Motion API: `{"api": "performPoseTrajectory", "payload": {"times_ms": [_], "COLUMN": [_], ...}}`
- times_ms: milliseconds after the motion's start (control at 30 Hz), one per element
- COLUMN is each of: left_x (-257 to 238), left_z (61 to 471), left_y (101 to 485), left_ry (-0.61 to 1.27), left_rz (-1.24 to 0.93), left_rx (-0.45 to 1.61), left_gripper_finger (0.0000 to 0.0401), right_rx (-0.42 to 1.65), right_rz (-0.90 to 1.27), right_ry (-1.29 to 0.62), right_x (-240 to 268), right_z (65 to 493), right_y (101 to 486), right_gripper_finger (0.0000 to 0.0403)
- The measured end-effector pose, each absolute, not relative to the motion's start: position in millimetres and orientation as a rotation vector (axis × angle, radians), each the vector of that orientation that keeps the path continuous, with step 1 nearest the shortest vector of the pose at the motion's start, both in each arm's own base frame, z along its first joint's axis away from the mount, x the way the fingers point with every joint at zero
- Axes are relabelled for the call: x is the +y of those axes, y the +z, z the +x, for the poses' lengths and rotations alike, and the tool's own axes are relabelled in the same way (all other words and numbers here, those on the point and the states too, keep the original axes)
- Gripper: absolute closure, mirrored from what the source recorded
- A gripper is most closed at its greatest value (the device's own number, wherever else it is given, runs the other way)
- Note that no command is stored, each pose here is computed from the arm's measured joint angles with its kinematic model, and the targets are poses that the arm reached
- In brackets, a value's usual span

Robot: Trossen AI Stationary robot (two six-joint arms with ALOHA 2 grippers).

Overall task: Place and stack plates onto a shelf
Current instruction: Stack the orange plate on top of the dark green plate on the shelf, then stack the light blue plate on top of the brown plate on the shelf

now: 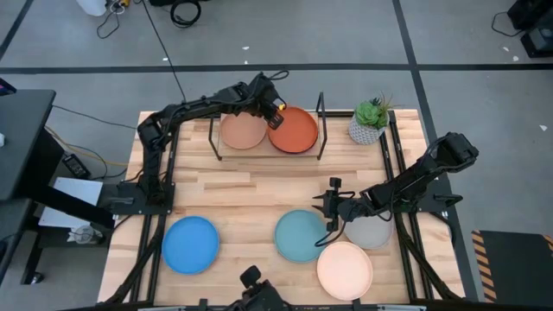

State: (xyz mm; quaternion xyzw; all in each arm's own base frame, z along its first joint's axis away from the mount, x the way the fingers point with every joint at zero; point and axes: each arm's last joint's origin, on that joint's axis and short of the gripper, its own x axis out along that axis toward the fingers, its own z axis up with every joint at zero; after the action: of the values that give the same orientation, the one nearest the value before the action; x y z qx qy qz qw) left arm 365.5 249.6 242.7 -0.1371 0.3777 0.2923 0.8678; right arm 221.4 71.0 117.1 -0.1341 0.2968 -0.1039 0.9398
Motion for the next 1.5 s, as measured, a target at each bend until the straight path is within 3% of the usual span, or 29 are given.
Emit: {"api": "performPoseTrajectory", "payload": {"times_ms": [233, 567, 767, 1100, 1500], "left_x": [240, 146, 88, -4, -68], "left_z": [364, 380, 386, 396, 394], "left_y": [259, 267, 261, 253, 239], "left_ry": [0.531, 0.087, -0.009, -0.214, -0.316], "left_rz": [-0.165, 0.055, 0.01, 0.174, 0.374], "left_rx": [0.792, 0.999, 1.119, 1.144, 1.167], "left_gripper_finger": [0.0252, 0.0259, 0.0259, 0.0259, 0.0259], "right_rx": [0.603, 0.591, 0.558, 0.546, 0.548], "right_rz": [-0.293, -0.376, -0.436, -0.47, -0.466], "right_ry": [-0.233, -0.235, -0.239, -0.242, -0.253], "right_x": [70, 70, 70, 67, 64], "right_z": [221, 223, 225, 227, 228], "right_y": [117, 119, 123, 125, 125], "right_gripper_finger": [0.027, 0.027, 0.027, 0.027, 0.027]}}
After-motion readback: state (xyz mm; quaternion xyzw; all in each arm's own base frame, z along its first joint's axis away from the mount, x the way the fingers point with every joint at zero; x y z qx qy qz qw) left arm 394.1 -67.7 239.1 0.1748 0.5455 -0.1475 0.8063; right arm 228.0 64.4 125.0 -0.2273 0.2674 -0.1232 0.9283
